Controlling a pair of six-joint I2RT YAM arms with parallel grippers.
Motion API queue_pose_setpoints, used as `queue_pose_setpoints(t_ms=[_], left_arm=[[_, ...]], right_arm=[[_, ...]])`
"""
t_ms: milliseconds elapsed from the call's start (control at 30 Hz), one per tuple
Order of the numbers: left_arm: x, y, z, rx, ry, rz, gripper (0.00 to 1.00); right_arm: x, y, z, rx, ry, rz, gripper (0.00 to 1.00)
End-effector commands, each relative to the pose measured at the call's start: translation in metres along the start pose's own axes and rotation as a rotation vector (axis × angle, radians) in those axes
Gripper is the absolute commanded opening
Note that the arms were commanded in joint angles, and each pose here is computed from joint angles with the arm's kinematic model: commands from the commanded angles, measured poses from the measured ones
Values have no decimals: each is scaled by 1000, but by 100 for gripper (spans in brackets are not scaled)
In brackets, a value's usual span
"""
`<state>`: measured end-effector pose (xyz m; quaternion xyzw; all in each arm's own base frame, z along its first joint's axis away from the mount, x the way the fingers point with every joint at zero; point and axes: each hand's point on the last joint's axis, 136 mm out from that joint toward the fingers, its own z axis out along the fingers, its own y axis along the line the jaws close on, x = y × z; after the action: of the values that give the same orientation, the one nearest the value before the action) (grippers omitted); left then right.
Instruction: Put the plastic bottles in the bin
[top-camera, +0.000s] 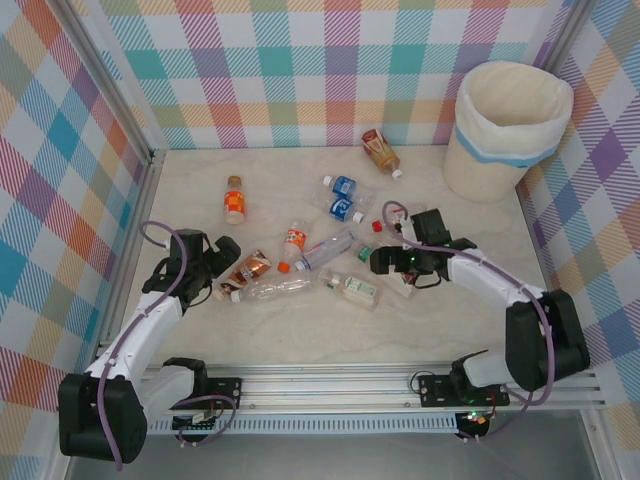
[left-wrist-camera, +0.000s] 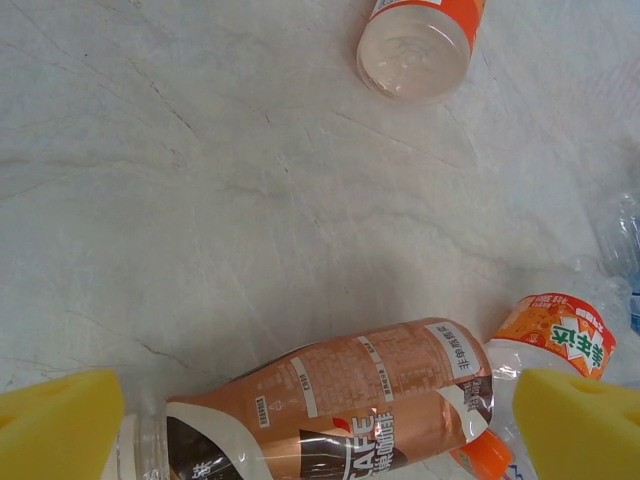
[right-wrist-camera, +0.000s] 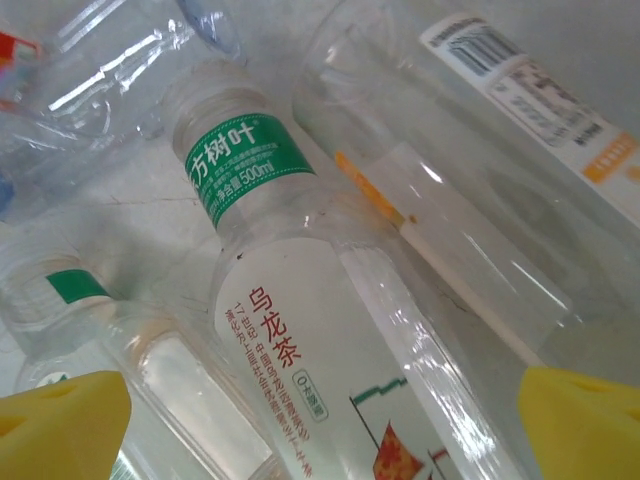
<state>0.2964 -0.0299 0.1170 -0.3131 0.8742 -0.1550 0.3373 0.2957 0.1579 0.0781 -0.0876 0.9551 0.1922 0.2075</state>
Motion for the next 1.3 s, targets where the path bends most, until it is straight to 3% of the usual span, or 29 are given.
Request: queue_pose_setpoints(t_ms=[0,67,233,400,567,700,933,1100,1267], left_arm=[[0,-1,-5,-13,11,-3,100],[1,4,-5,-37,14,-2,100],[3,7,-3,-52,19,-6,100],[3,2,-3,-35,35,-5,100],[7,8,-4,-85,76,11,100],[3,11,-9,-110,60,3,100],[2,-9,-7,-1,59,-61,100],[5,-22,-7,49,100,-88,100],[8,-18,-9,42,100,-105,100]], right_arm=[[12,-3,7,87,93,-96,98],[14,-6,11,152,115,-114,97],[14,-24,22,308,170,-56,81],[15,-23,38,311,214,-34,66],[-12,-10,22,280,110,-51,57],[-51,11,-16,229,-72,-124,54],[-178,36,-136,126,-624,-169,52],[-263,18,-233,56,-933,-102,46],[-324,-22,-283,170,-1070,-72,47]])
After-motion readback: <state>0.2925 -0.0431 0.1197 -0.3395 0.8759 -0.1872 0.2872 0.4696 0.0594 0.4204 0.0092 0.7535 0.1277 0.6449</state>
